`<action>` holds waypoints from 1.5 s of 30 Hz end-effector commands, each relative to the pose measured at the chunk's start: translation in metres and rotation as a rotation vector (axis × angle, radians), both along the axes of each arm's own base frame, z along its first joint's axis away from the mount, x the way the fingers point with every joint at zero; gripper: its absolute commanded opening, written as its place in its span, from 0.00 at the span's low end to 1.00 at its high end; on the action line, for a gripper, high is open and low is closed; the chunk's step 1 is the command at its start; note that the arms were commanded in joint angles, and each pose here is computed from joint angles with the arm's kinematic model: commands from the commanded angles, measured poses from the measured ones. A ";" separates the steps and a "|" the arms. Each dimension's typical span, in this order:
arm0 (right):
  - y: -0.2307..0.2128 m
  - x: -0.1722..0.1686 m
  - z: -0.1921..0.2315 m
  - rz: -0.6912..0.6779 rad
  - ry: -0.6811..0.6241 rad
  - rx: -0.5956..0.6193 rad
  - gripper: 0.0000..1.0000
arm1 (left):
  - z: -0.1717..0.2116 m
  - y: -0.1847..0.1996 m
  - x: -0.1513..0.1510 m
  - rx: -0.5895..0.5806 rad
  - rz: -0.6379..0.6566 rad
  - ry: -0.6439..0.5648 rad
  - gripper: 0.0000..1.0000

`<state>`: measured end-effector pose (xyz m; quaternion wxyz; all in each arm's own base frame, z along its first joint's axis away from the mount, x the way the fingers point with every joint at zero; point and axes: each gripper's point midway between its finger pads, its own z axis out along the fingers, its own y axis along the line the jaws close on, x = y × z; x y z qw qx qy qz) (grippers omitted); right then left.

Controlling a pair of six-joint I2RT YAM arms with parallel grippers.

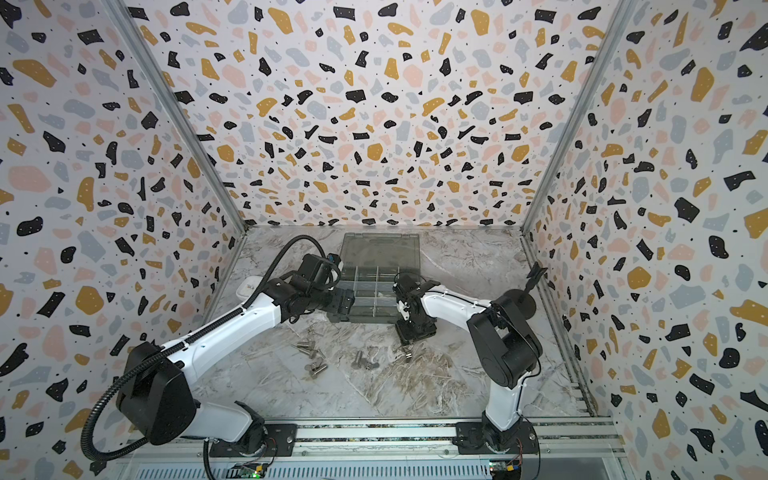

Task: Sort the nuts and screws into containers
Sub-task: 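Close the right gripper on the wing nut beside the box edge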

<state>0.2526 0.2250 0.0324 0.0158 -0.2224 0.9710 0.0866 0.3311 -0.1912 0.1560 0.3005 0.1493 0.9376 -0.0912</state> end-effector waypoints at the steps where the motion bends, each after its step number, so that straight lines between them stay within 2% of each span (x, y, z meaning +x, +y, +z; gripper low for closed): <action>1: -0.001 0.003 0.020 -0.003 -0.040 0.008 0.64 | 0.003 0.000 0.000 -0.016 -0.003 -0.008 1.00; 6: 0.000 0.002 0.019 0.023 -0.044 0.020 0.65 | 0.002 0.000 0.000 -0.017 -0.004 -0.006 0.99; 15: 0.001 -0.001 0.012 -0.007 -0.015 0.073 0.65 | 0.003 0.003 -0.002 -0.020 0.007 -0.007 1.00; 23: -0.005 -0.006 0.006 -0.076 0.029 0.174 0.57 | 0.005 0.004 -0.002 -0.015 0.010 -0.005 1.00; 30: -0.004 -0.004 0.002 -0.072 0.030 0.197 0.54 | 0.005 0.003 -0.002 -0.014 0.014 0.005 1.00; 40: -0.007 -0.005 -0.006 -0.059 0.044 0.197 0.43 | 0.006 0.003 -0.001 -0.027 0.037 0.011 1.00; 45: -0.011 -0.007 -0.011 -0.068 0.057 0.183 0.43 | 0.006 0.004 -0.001 -0.027 0.040 0.012 1.00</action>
